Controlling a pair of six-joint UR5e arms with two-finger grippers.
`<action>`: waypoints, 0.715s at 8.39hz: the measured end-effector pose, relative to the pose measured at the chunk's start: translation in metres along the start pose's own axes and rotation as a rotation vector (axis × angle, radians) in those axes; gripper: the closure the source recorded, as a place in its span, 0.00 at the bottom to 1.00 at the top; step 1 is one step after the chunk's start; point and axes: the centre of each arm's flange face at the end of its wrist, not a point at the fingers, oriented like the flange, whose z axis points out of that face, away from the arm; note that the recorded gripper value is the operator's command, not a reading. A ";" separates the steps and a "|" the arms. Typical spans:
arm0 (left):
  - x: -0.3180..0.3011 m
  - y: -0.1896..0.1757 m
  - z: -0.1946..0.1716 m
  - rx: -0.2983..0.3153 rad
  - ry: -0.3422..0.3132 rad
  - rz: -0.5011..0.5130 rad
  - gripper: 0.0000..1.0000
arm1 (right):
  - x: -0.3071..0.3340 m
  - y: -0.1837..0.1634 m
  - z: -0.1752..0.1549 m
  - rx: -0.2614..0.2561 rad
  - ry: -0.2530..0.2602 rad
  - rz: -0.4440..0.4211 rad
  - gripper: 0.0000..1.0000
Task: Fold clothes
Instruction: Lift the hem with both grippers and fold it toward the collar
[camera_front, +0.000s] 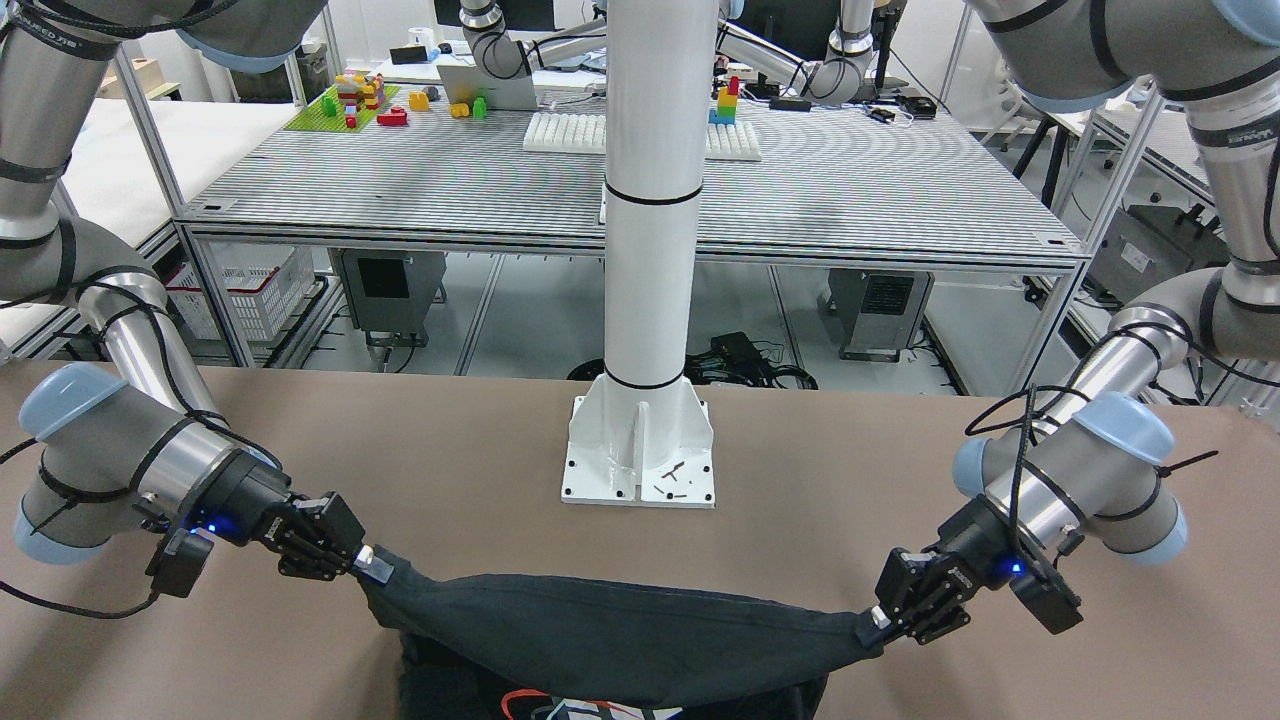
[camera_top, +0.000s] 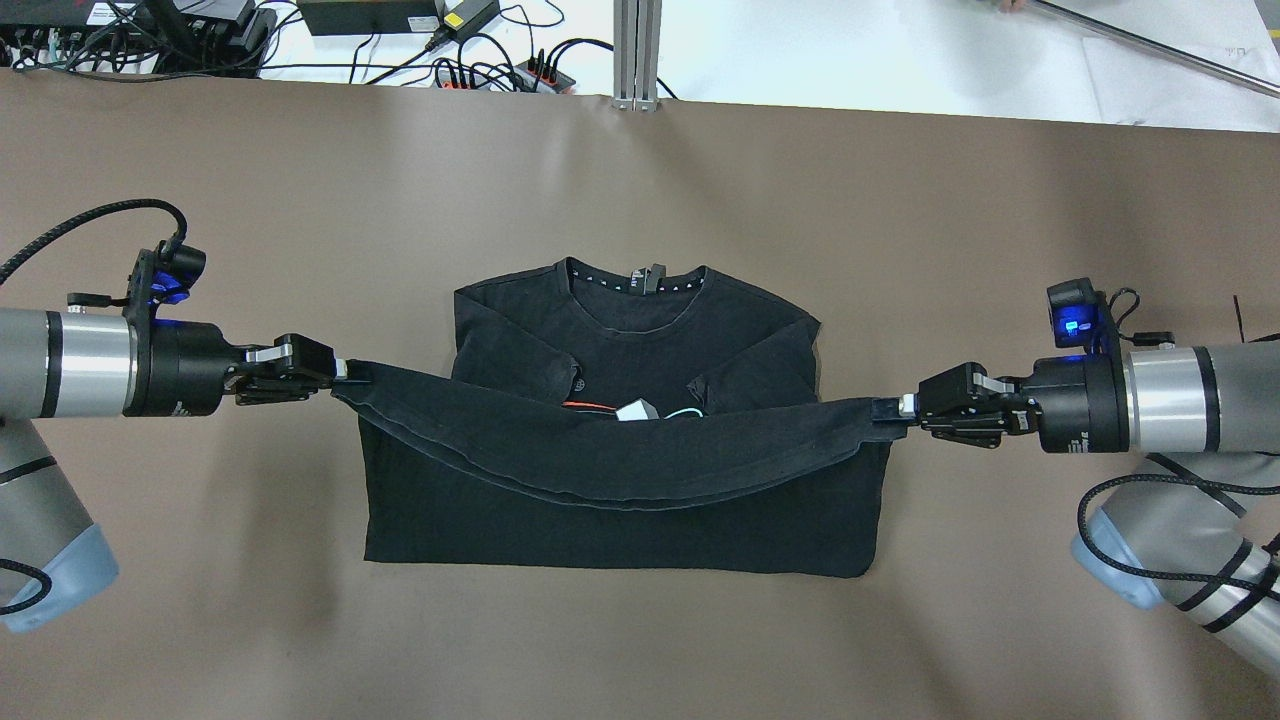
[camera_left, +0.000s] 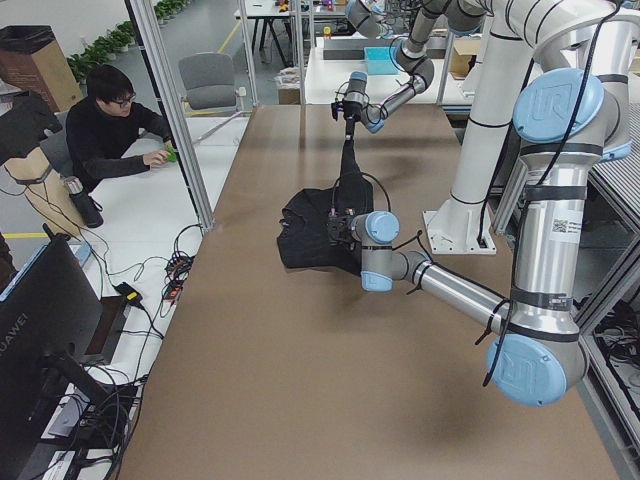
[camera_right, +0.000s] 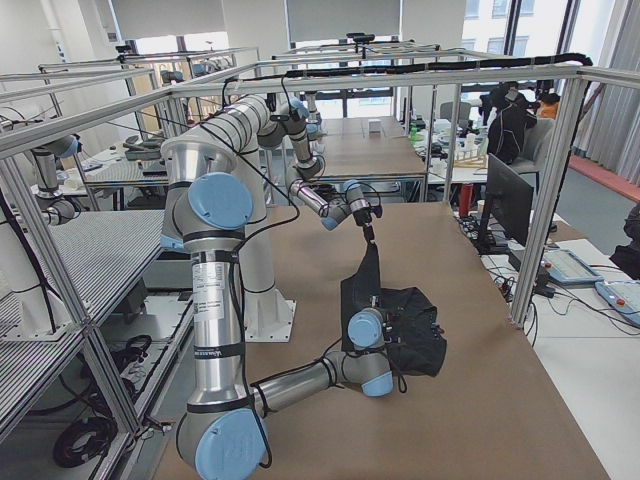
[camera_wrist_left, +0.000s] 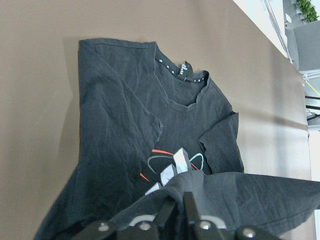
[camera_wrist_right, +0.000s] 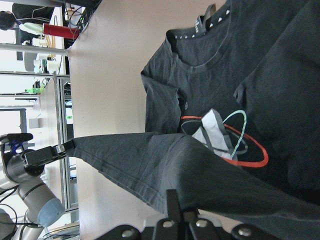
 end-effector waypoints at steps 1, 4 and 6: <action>-0.006 -0.009 0.010 0.041 -0.014 -0.007 1.00 | 0.012 -0.011 0.003 0.044 0.021 -0.007 1.00; -0.034 -0.041 0.056 0.148 -0.079 -0.024 1.00 | 0.068 -0.043 0.014 0.142 0.110 -0.027 1.00; -0.046 -0.050 0.066 0.181 -0.107 -0.030 1.00 | 0.083 -0.050 0.016 0.169 0.131 -0.019 1.00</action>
